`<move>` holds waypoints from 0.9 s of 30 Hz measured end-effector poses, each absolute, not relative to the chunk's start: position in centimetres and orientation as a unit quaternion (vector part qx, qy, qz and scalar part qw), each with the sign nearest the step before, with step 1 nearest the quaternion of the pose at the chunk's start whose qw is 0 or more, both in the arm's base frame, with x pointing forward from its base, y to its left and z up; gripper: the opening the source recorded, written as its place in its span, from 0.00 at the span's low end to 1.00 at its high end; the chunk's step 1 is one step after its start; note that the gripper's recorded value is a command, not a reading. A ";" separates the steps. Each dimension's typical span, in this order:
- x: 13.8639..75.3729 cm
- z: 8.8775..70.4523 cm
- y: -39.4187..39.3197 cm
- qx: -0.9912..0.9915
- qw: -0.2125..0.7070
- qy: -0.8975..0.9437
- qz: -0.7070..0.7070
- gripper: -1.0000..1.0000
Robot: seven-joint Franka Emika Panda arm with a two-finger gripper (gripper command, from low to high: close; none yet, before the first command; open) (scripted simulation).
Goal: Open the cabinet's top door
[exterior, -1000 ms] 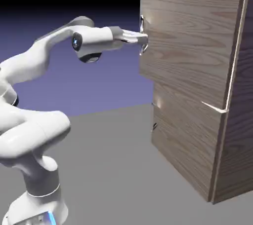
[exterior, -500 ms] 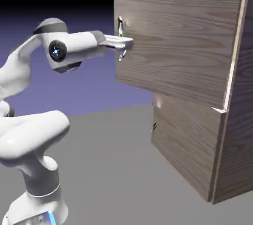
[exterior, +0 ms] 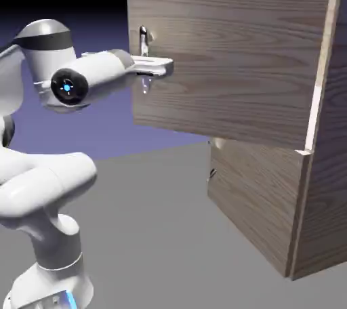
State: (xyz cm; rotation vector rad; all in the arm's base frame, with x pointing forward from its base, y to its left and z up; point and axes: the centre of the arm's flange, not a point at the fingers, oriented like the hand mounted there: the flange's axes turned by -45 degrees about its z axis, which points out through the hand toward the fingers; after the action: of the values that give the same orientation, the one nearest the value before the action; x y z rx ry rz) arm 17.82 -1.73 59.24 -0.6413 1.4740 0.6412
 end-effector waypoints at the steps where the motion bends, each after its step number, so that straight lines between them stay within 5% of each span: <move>1: 17.5 59.2 -2.6 -0.289 0.645 0.645 0.289 0.00; 27: 15.0 59.2 -24.8 -0.449 0.546 0.546 0.449 0.00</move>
State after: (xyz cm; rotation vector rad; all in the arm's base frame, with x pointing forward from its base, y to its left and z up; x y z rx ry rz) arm 15.03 -24.85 59.24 -1.0641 1.2953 1.0640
